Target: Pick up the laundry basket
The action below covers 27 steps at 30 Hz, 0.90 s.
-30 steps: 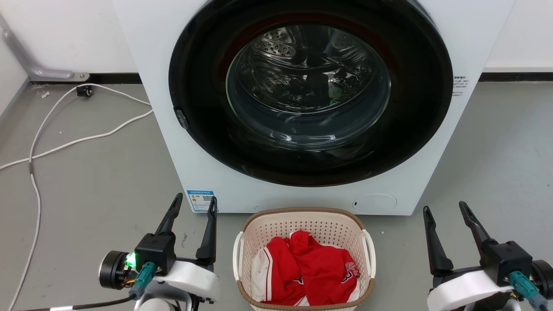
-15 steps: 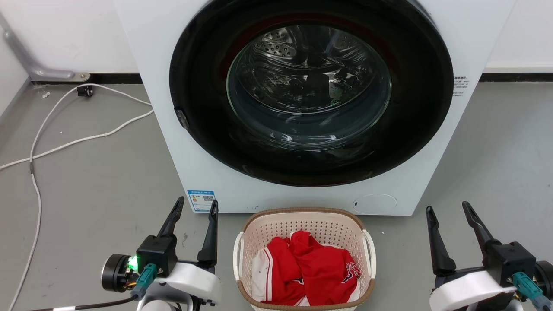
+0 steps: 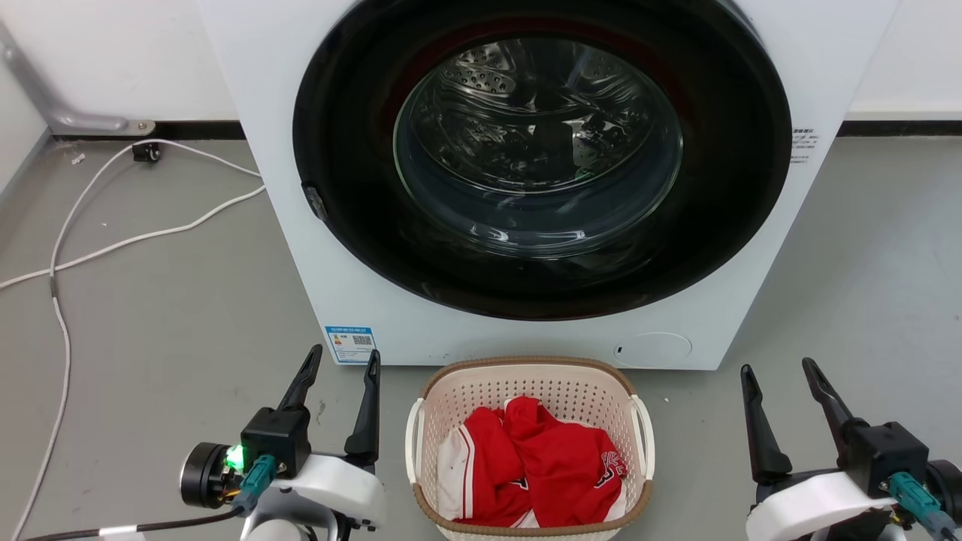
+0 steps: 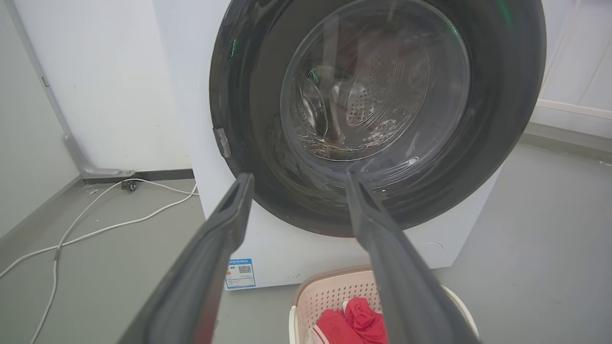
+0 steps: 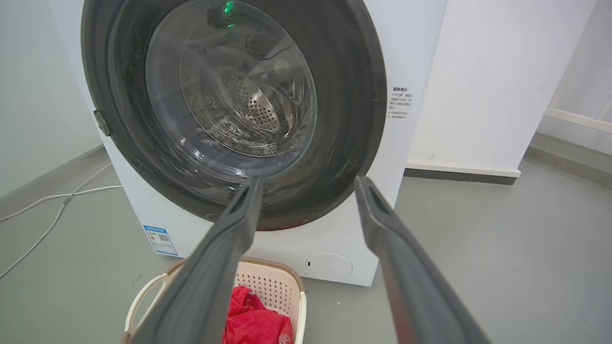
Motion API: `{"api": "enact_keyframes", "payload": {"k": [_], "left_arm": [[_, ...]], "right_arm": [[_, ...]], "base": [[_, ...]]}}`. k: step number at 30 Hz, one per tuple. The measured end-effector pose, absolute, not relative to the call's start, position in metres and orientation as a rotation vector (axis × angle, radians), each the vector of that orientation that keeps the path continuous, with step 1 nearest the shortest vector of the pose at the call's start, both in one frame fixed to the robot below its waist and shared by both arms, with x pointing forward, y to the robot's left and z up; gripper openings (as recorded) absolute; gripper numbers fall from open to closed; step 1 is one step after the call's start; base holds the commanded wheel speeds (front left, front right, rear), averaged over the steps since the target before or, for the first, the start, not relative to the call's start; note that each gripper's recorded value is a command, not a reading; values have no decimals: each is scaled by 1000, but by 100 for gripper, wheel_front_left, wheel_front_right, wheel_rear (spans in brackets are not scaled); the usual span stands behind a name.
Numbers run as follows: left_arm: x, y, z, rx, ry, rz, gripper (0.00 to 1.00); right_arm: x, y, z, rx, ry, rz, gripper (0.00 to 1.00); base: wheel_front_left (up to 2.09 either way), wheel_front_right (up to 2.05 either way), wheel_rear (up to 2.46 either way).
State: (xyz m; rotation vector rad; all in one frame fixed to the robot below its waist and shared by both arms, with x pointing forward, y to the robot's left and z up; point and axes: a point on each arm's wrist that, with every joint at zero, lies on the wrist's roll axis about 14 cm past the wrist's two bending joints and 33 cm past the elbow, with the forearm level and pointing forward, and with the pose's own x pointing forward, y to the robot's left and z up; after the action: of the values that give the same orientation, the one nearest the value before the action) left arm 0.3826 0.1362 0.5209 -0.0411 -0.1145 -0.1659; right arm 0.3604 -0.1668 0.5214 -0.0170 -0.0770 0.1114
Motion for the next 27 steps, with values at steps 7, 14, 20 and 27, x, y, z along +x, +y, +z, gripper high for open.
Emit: {"api": "enact_keyframes", "payload": {"k": [7, 14, 20, 27], "left_arm": [[408, 132, 505, -46, -61, -182, 100], [455, 135, 472, -39, 46, -190, 100], [489, 138, 421, -66, 198, -191, 100], [512, 143, 350, -79, 391, -192, 100]], "right_arm": [[380, -166, 494, -13, 27, 113, 100], [417, -165, 451, 5, 173, 114, 100], [446, -163, 399, 39, 330, 116, 100], [467, -159, 337, 57, 500, 126, 100]], "base": [[0, 0, 0], [0, 0, 0], [0, 0, 0], [0, 0, 0]]}}
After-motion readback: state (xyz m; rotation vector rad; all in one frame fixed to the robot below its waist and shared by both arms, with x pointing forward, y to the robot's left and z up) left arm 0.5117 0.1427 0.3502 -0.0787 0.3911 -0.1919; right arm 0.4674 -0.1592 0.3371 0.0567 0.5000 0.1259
